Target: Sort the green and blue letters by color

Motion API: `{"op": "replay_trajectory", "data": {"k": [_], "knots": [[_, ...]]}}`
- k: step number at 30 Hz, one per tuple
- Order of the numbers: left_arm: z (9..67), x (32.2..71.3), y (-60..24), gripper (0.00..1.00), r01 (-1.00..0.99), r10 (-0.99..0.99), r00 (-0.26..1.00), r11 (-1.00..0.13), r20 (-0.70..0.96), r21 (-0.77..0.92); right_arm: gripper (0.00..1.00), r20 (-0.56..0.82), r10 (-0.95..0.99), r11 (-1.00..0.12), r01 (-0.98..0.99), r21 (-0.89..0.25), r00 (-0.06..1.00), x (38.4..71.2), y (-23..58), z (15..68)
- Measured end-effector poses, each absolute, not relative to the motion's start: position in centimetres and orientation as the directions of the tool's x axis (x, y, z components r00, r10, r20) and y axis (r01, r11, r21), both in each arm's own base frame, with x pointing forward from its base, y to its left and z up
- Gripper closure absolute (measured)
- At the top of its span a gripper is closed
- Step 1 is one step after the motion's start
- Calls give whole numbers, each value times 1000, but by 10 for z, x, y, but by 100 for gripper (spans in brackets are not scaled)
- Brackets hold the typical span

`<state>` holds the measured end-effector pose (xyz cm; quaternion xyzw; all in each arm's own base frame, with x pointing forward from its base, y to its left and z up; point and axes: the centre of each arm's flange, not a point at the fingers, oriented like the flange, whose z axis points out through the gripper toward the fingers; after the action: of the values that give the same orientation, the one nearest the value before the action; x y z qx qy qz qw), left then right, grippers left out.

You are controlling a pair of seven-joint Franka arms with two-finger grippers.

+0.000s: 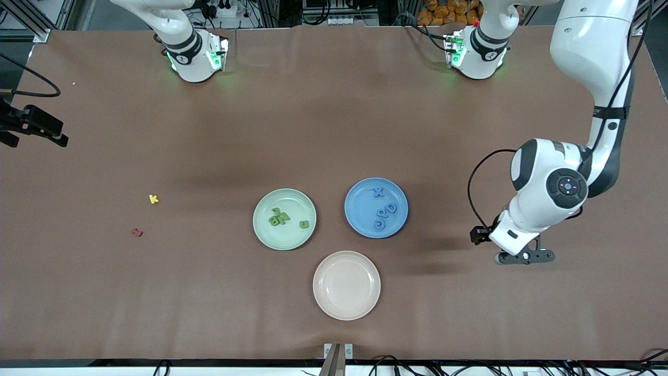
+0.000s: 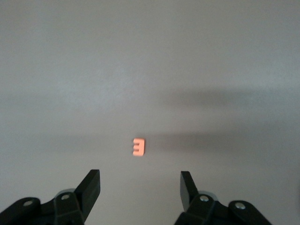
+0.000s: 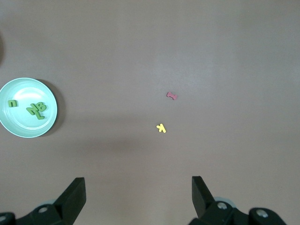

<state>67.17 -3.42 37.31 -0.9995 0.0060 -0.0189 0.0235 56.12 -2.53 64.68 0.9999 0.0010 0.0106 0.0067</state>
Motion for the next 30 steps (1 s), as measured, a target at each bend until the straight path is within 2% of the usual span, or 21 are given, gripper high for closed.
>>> {"op": "replay_trajectory", "data": {"k": [13,30], "knots": [[440,655,-37,22,-11,-10,1000,-998,-11,-64,0,21,2,-1000,2,13,1000,561,-25,647],[514,660,-36,23,12,9,997,-999,77,-39,0,21,2,-1000,2,13,1000,561,-25,647]]}}
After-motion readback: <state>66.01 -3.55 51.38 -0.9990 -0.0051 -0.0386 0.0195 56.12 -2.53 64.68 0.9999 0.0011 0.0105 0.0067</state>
